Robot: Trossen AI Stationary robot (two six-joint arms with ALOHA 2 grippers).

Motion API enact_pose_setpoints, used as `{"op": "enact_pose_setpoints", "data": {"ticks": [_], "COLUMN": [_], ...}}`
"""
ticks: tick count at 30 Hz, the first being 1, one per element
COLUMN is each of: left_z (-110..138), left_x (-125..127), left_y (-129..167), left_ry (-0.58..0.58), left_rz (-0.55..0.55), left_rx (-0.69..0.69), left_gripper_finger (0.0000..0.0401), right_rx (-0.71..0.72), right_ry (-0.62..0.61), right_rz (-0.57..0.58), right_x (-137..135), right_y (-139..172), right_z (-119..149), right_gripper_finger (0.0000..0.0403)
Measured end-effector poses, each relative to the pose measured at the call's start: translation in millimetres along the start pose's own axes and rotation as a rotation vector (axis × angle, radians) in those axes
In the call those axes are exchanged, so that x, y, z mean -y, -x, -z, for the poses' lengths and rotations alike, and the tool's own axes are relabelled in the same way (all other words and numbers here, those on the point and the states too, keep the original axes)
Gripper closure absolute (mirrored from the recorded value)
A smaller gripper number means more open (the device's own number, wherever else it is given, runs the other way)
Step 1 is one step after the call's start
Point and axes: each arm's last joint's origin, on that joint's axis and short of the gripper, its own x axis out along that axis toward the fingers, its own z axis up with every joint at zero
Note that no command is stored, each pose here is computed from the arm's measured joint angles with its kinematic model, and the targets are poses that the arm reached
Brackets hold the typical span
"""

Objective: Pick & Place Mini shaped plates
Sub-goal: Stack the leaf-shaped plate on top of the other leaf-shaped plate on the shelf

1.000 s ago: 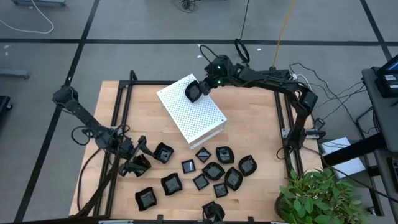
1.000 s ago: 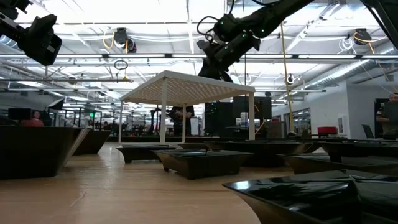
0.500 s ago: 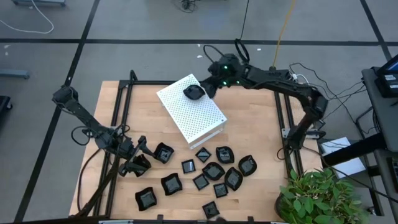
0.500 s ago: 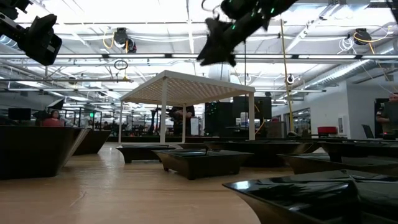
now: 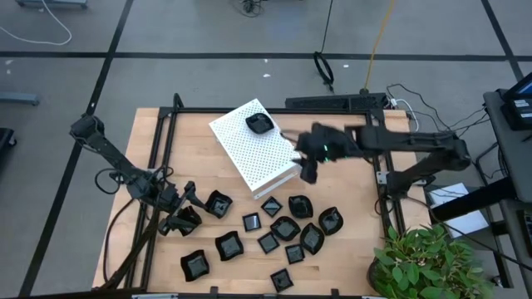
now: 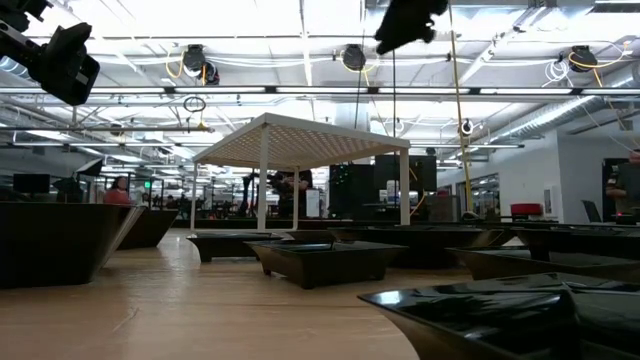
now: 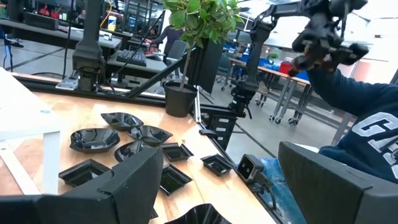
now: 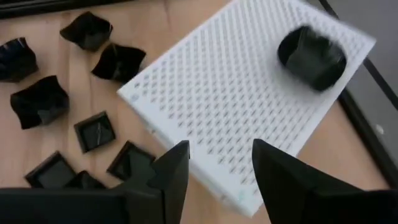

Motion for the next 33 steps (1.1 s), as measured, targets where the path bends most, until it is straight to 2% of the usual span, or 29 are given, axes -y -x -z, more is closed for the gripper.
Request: {"op": "enact_pose_setpoints", "data": {"ticks": [5, 18, 25, 33], "left_z": [0, 0, 0, 0], "left_x": [0, 0, 0, 0], "left_y": [0, 0, 0, 0], "left_ry": [0.0, 0.0, 0.0, 0.0], "left_rz": [0.0, 0.0, 0.0, 0.0], "left_rx": [0.0, 0.001, 0.001, 0.0], "left_gripper_finger": [0.0077, 0.0077, 0.0077, 0.0077], "right_rx": [-0.055, -0.153, -0.187, -0.231], "right_ry": [-0.016, -0.191, -0.243, -0.228], "right_rz": [0.042, 0.041, 0.046, 0.046], "right_x": [-22, -27, -26, -37], "right_y": [-4, -29, -31, -41], "right_z": [38, 132, 155, 163], "right_gripper_finger": [0.0244, 0.0245, 0.0245, 0.0245]}}
